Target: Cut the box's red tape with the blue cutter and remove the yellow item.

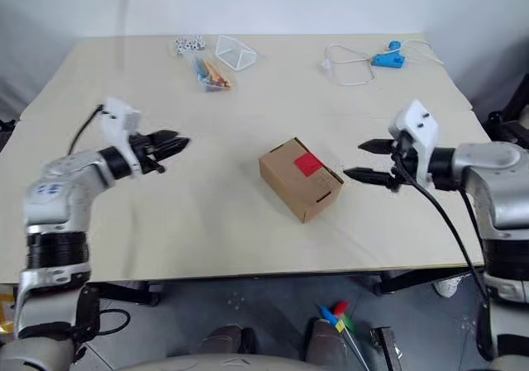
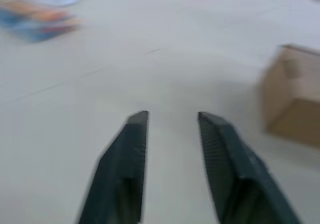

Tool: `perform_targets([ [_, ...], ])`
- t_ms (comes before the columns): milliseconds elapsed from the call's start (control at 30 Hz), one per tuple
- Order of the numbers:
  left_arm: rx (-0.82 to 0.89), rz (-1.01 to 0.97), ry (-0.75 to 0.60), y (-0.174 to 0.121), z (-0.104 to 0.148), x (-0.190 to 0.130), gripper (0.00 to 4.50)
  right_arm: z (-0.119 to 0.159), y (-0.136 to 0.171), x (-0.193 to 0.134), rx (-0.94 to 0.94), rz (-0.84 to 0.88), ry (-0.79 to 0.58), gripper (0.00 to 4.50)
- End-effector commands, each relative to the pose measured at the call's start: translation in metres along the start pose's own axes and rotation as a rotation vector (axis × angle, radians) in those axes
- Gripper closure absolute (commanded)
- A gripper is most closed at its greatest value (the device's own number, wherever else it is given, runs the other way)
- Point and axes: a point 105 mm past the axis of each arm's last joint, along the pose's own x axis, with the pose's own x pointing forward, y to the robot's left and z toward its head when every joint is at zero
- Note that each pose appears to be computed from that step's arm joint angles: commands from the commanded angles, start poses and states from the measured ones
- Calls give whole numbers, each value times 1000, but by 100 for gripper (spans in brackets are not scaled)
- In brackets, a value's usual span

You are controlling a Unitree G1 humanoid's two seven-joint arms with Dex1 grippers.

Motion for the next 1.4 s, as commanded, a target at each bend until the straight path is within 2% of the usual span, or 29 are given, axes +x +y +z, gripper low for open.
perform_targets([
  [33, 34, 66, -33, 8, 14, -18, 145, 23, 7, -5, -67, 12, -89, 0],
  [167, 57, 142, -1, 28, 11, -38, 20, 25, 9, -7, -74, 16, -106, 0],
  [200, 66, 159, 7, 34, 11, -44, 3, 25, 9, -8, -78, 15, -106, 0],
  [300, 96, 234, 47, 61, 9, -71, 3, 26, 8, -9, -99, 7, -115, 0],
  [500, 65, 151, 175, 74, -20, -94, 3, 43, 30, 1, -130, 87, -166, 0],
  [633, 47, 142, 303, 88, -42, -98, 3, 47, 39, 7, -127, 118, -185, 0],
  [867, 57, 185, 298, 111, -42, -96, 3, 48, 42, 6, -125, 124, -163, 0],
  [967, 30, 191, 328, 115, -55, -95, 58, 44, 42, 4, -128, 121, -132, 0],
  [1033, 41, 202, 330, 117, -58, -94, 115, 43, 42, 2, -128, 121, -120, 0],
  [1267, 49, 240, 359, 125, -68, -96, 115, 41, 41, -4, -130, 114, -94, 0],
  [1400, 13, 249, 418, 127, -80, -99, 115, 43, 42, -5, -131, 114, -92, 0],
])
